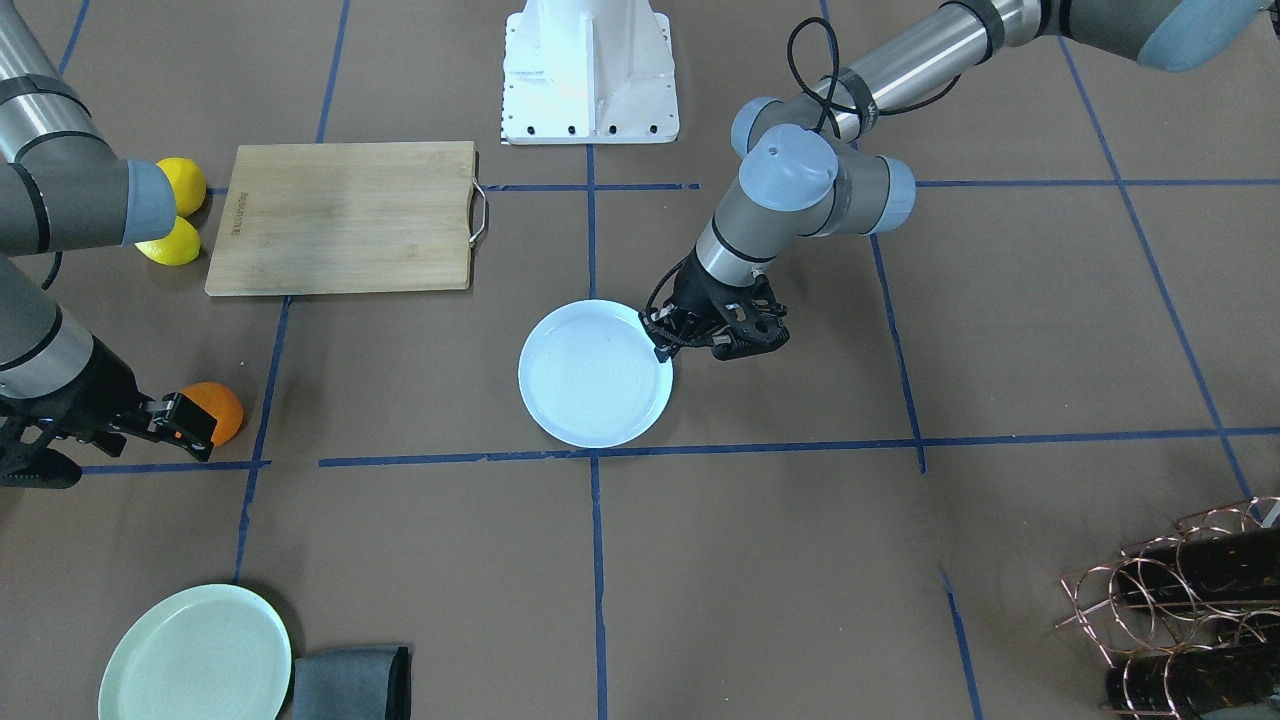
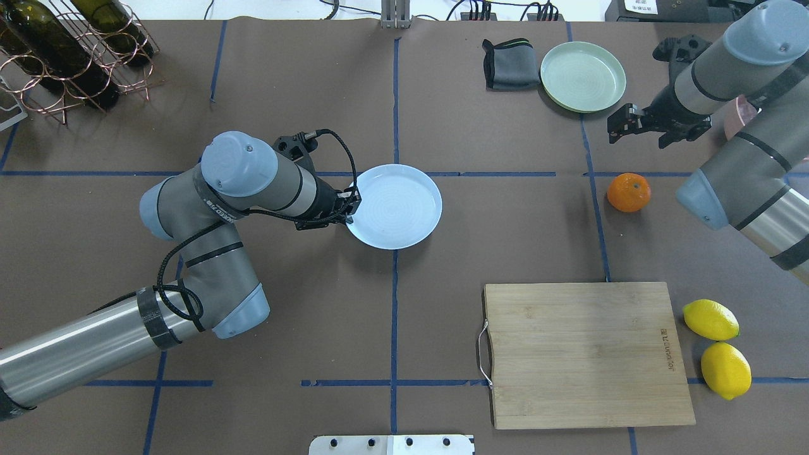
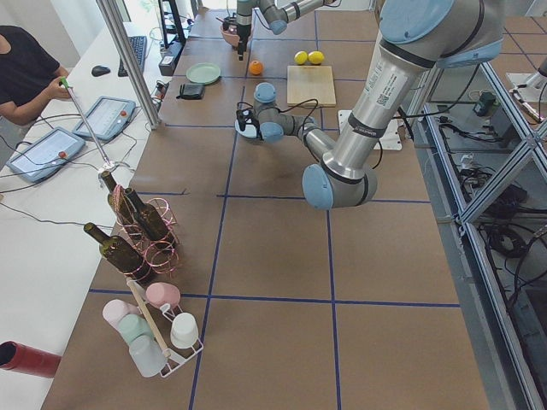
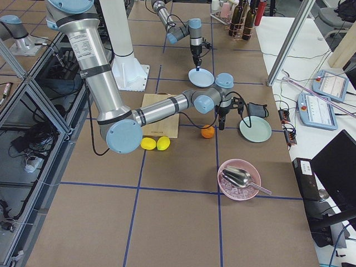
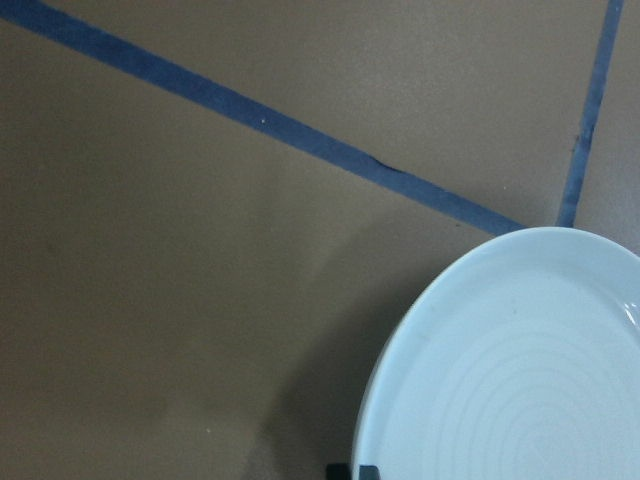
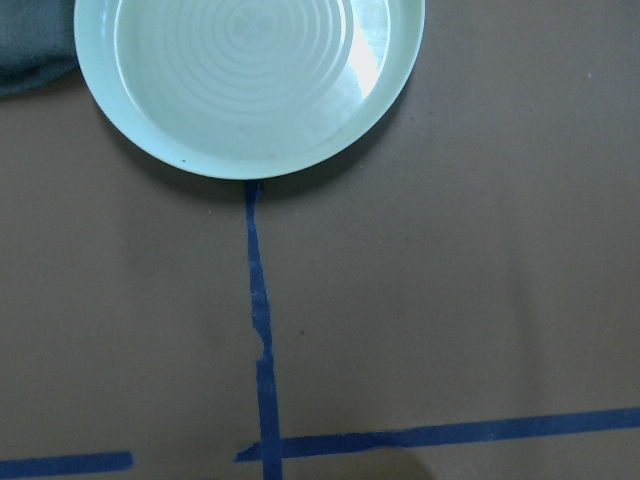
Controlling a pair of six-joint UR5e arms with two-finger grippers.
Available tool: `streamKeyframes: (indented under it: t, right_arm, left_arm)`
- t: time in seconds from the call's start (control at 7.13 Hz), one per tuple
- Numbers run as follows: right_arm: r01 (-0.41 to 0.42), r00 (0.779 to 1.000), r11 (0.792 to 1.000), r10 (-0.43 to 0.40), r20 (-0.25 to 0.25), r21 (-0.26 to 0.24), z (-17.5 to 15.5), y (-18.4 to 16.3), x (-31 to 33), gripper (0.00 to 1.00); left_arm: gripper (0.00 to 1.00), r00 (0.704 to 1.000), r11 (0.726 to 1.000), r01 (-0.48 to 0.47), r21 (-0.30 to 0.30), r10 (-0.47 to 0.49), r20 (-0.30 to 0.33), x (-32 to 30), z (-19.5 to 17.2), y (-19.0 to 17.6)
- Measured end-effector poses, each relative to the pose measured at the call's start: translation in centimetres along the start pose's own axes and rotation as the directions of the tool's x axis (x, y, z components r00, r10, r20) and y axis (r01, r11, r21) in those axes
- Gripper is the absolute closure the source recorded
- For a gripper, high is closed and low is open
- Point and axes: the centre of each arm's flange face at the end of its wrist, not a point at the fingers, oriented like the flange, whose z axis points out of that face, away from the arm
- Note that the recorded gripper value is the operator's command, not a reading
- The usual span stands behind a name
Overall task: Pick orange to plate
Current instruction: 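Slide the plate toward table center with the left gripper while the right approaches the orange, then close the right gripper on the orange while the left gripper releases the plate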
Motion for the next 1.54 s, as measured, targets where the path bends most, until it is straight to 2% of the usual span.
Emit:
streamKeyframes:
  t: [0.56, 1.54]
  right_arm:
    - [-0.008, 0.999, 0.999, 0.006, -0.045, -0.033, 3.4, 3.0, -0.2, 0.0]
    - [0.004, 0.997, 0.998, -0.009, -0.081, -0.067, 5.9, 5.3, 0.3, 0.0]
  left_arm:
    - [0.0, 0.998, 0.997, -0.065, 0.034, 0.066, -0.025, -0.7, -3.0, -2.1]
    - [0.0, 0.997, 0.996, -0.075, 0.043, 0.076, -0.027, -1.0, -3.5, -2.7]
